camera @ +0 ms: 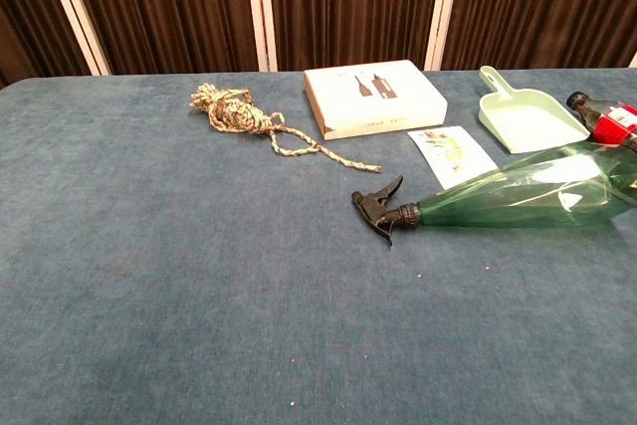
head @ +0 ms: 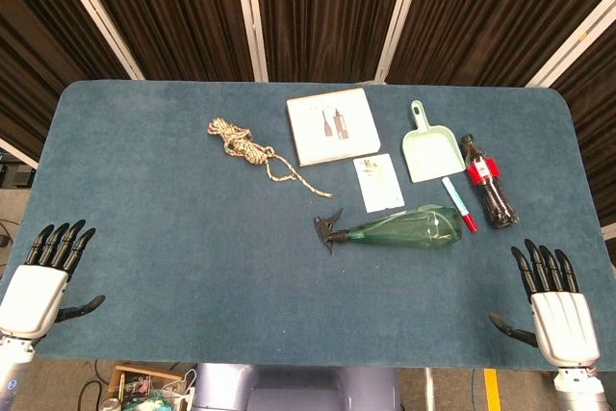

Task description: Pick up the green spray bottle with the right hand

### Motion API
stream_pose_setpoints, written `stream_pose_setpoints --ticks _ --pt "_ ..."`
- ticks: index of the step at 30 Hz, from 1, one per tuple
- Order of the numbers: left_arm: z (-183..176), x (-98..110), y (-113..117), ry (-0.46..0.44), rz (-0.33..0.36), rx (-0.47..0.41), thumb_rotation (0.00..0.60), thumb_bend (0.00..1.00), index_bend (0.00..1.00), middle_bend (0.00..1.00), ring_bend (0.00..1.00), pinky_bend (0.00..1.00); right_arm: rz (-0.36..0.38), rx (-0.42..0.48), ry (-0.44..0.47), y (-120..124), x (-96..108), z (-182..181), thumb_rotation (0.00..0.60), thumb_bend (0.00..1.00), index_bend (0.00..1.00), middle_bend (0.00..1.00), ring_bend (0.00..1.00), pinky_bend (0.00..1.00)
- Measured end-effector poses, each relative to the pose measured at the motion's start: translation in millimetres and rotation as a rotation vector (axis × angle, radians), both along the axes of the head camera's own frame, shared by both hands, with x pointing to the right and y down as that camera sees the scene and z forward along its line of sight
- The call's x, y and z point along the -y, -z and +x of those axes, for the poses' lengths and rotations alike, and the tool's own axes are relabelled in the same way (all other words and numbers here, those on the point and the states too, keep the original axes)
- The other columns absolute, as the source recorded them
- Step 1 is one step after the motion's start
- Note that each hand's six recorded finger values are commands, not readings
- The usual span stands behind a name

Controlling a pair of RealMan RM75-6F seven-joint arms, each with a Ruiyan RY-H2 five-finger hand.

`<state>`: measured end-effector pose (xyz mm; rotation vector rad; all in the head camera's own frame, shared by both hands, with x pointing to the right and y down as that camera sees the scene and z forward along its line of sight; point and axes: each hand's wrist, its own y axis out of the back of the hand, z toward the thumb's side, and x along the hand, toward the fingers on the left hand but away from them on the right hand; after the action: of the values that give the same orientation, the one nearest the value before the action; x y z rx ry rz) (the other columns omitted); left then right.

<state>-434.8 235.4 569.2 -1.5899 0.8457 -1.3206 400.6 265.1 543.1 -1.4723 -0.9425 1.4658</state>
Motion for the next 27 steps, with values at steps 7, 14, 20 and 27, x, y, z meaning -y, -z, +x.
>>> stream_pose_setpoints --ticks 7,14,20,27 --pt "-0.3 1.2 -0.4 0.005 0.002 0.002 0.6 0.07 0.0 0.0 0.0 0.01 -0.005 -0.002 0.016 -2.3 -2.1 -3.1 0.6 0.19 0.0 0.0 0.0 0.0" --pt "1.9 0.7 0.4 -0.002 0.007 -0.002 0.6 0.07 0.0 0.0 0.0 0.01 0.004 0.027 0.077 -8.3 -3.1 -24.3 0.6 0.19 0.0 0.0 0.0 0.0" --pt "1.9 2.1 -3.6 -0.007 -0.011 0.002 0.6 0.07 0.0 0.0 0.0 0.01 0.02 -0.062 0.174 -20.3 -0.8 -49.6 0.6 0.19 0.0 0.0 0.0 0.0" --pt "1.8 2.4 -5.2 -0.006 -0.014 0.006 0.6 0.07 0.0 0.0 0.0 0.01 -0.021 -0.104 0.321 -51.8 15.8 -106.0 0.6 0.19 0.0 0.0 0.0 0.0"
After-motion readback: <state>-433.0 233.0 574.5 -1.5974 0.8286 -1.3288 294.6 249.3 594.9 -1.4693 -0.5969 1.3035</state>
